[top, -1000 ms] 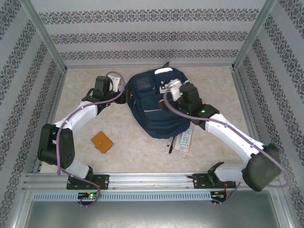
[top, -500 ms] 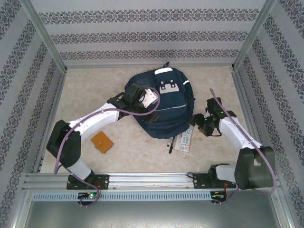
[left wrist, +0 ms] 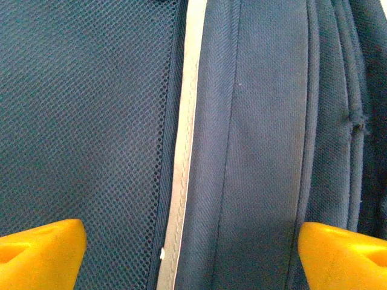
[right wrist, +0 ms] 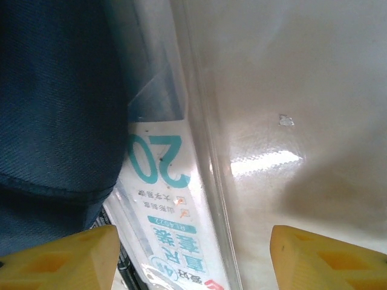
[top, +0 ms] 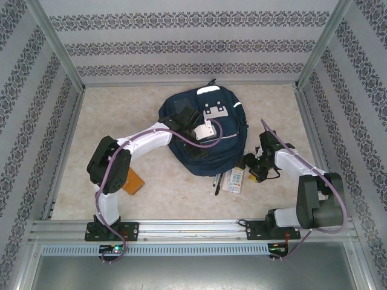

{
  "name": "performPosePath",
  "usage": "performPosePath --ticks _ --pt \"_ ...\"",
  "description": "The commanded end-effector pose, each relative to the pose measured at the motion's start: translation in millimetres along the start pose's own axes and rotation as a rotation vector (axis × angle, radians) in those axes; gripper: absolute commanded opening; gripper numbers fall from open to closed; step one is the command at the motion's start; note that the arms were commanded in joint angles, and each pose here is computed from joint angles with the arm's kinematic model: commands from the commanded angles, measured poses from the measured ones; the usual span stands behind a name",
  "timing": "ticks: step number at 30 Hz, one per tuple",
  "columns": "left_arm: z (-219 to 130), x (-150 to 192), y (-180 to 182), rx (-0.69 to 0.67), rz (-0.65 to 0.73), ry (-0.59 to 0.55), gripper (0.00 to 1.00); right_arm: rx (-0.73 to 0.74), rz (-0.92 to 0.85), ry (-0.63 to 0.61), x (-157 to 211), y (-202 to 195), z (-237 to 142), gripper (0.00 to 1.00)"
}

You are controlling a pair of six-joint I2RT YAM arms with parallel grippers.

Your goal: Pack books, pencil case, and school supplies into a backpack

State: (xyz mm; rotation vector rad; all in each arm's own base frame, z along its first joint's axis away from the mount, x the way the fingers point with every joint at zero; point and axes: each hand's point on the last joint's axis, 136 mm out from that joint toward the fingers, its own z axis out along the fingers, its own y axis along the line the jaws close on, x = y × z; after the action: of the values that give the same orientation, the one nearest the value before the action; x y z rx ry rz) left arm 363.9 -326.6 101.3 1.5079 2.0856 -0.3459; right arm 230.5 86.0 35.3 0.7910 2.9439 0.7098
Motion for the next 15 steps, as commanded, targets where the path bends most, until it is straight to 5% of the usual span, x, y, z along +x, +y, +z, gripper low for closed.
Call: performPosePath --ticks 1,7,11,15 --pt "9 -2 -1 -0.012 0.066 0.025 0.9 0.02 0.014 0.023 6 -9 8 0.69" --pt "11 -5 -40 0.135 0.168 -0.019 0.99 -0.011 0.025 0.032 6 -4 8 0.65" --pt "20 0 -29 0.068 0.172 -0.008 1.0 -0.041 0.018 0.05 7 1 9 0.6" --pt "31 8 9 -0.101 0.107 0.098 0.79 -0.073 0.028 0.067 9 5 13 0.57"
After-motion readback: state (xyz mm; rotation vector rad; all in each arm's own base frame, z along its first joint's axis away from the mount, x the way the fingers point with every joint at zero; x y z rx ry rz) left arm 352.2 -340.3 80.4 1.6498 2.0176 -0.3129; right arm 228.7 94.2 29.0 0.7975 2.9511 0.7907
